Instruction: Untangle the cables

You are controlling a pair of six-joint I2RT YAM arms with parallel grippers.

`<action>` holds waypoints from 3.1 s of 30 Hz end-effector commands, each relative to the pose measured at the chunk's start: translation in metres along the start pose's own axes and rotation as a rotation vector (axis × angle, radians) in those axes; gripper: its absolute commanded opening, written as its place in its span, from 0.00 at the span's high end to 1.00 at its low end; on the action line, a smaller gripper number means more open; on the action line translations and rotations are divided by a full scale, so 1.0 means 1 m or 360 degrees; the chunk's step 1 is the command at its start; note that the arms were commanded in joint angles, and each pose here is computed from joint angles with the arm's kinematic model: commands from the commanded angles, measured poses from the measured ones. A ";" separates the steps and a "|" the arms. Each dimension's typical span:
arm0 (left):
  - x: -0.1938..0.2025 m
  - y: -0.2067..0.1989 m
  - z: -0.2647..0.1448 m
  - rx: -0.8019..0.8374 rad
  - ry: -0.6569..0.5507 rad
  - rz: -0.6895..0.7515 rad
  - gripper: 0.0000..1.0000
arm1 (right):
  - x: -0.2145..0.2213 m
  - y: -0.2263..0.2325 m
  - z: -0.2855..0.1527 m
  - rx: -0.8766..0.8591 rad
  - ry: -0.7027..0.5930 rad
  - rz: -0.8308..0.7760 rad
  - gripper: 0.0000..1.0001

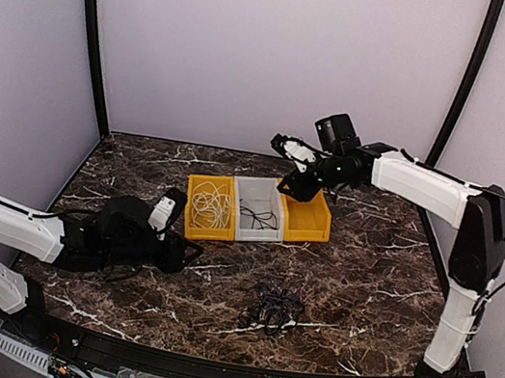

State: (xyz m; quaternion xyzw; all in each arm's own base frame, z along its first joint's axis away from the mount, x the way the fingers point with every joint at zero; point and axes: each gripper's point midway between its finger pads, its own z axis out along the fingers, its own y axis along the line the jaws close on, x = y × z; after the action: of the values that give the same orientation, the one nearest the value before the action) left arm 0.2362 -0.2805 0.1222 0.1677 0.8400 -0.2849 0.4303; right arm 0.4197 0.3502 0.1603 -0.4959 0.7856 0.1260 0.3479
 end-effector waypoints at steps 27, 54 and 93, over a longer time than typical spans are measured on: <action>0.024 -0.164 0.076 0.0811 0.0252 0.0535 0.40 | 0.187 0.180 -0.084 -0.0768 0.0134 -0.0340 0.58; 0.012 -0.148 0.062 0.0728 0.0051 0.0474 0.42 | 0.147 0.169 -0.089 -0.0684 0.0072 -0.0391 1.00; -0.013 -0.143 0.064 0.0527 -0.0498 0.0746 0.68 | 0.017 0.213 -0.168 -0.1054 -0.0290 -0.0562 1.00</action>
State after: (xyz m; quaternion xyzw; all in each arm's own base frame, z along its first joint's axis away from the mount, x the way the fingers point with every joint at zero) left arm 0.2044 -0.4415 0.1829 0.3710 0.6204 -0.3702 0.5834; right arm 0.1667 0.3285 0.1760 -0.6910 0.6313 0.3045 0.1767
